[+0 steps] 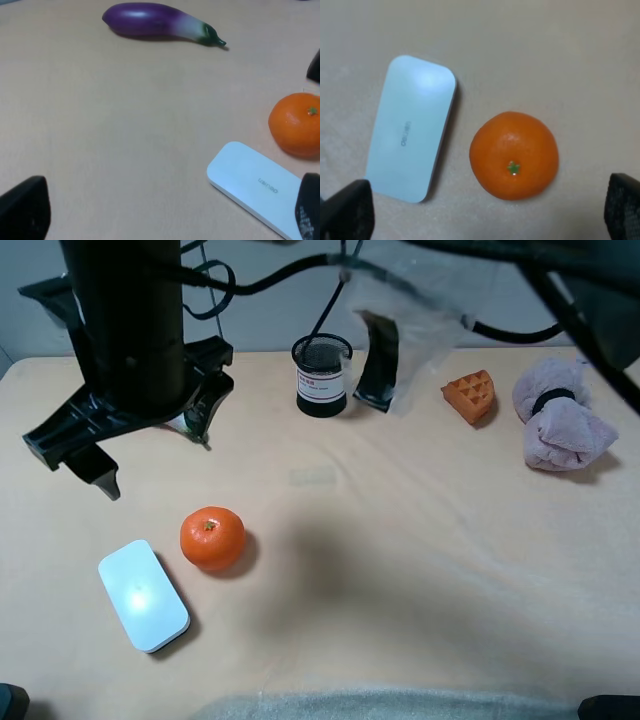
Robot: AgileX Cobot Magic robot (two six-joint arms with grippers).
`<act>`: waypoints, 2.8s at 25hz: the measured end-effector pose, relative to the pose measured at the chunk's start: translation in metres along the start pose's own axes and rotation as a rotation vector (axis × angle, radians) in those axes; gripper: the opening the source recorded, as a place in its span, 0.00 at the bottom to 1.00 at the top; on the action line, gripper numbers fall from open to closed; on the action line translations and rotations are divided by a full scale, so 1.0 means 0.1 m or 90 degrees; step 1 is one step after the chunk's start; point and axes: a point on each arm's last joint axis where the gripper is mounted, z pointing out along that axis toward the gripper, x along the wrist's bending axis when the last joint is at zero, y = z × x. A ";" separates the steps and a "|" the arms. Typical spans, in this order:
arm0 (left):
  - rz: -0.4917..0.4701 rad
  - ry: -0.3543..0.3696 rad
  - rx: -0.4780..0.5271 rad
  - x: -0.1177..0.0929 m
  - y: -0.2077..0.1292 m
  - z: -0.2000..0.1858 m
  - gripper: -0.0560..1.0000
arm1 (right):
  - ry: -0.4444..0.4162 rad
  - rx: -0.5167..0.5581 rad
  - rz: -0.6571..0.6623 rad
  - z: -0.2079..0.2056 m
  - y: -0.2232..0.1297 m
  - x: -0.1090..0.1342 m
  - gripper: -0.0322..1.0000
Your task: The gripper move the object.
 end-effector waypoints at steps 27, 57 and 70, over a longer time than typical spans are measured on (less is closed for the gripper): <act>0.000 0.000 0.000 0.00 0.00 0.00 0.98 | -0.045 -0.067 0.097 -1.08 -0.52 -0.92 0.70; 0.000 0.000 0.000 0.00 0.00 0.00 0.98 | -0.263 -0.175 0.376 -2.25 -2.66 -1.71 0.70; 0.000 0.000 0.000 0.00 0.00 0.00 0.98 | -0.293 -0.286 0.423 -2.31 -3.46 -1.22 0.70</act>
